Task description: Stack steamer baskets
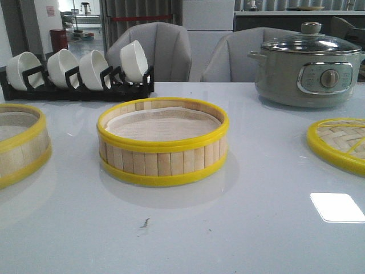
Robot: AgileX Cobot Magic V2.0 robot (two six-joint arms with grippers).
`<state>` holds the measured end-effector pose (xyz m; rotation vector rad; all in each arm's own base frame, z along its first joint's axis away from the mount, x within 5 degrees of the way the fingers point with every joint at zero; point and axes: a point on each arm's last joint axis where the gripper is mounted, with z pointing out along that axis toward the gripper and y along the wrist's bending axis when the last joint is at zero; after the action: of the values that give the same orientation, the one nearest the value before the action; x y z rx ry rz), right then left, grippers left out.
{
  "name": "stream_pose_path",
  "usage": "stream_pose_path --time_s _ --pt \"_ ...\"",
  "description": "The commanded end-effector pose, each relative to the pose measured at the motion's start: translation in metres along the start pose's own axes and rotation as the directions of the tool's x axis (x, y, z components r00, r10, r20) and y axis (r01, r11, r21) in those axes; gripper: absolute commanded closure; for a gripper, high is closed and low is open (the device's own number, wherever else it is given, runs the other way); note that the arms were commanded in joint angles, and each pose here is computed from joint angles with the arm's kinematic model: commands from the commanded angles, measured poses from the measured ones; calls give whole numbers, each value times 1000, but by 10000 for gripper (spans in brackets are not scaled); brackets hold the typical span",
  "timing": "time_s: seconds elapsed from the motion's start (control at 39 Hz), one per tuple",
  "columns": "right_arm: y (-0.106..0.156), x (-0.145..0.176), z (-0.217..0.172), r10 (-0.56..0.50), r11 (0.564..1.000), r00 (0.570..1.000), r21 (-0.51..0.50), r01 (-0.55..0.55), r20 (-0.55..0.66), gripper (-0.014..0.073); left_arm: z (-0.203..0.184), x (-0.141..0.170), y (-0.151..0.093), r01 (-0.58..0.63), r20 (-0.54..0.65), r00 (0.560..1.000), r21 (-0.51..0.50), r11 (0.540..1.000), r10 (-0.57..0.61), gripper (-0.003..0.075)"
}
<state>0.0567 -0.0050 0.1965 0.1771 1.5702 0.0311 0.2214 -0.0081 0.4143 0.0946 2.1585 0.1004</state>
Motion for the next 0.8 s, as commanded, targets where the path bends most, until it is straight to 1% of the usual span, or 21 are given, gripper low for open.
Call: stream_pose_path --time_s 0.0,0.31,0.51,0.77 --pt "1 -14 -3 -11 1000 992 -7 12 126 529 -8 -13 0 5 63 998 -1 1000 -5 631" --pt "1 -14 -3 -11 1000 992 -7 12 126 529 -4 -9 0 -10 37 999 -5 1000 10 631" --pt "1 -14 -3 -11 1000 992 -7 12 126 529 -5 -11 1 -17 56 998 -12 1000 17 631" --pt "1 -14 -3 -11 1000 992 -7 12 126 529 -5 -10 2 -28 47 998 -25 999 30 631"
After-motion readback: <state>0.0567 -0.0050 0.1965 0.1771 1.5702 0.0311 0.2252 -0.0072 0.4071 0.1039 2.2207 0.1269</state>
